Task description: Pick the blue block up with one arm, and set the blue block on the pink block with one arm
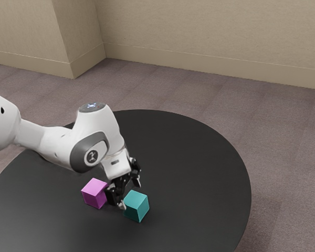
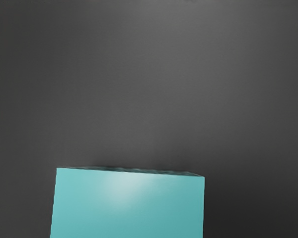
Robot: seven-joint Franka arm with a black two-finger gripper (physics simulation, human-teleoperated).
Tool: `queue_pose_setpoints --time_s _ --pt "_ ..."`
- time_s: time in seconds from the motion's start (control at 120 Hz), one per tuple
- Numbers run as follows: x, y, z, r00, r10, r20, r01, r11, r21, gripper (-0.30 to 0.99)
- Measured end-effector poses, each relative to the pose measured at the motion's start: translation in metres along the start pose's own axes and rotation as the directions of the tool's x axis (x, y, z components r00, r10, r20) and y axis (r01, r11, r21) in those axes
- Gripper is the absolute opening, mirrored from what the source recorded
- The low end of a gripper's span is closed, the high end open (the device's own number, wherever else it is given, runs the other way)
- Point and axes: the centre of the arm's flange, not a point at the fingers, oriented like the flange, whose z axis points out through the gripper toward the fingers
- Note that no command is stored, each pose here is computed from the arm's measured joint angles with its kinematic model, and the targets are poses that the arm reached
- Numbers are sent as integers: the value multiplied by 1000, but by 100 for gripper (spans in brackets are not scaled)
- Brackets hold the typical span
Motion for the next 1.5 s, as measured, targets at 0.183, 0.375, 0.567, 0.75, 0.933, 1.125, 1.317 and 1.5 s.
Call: queue_pose_setpoints --time_s 0.183,0.375,0.567,0.75,0.933,1.125,1.317,1.5 --pt "-2 -2 18 1000 -7 -7 6 998 -64 70" --pt "-10 1 26 1000 7 23 -4 995 -104 69" --pt "-10 2 30 999 10 34 -6 993 -121 69" --pt "-12 3 39 1000 2 28 2 990 -140 69" --pt "-14 -1 47 999 12 30 -8 990 -138 69" --pt "-13 -5 47 999 19 37 -14 992 -126 65" --pt "-13 -7 50 999 11 33 -6 991 -130 60" --pt "-14 -8 47 999 3 39 1 993 -121 45"
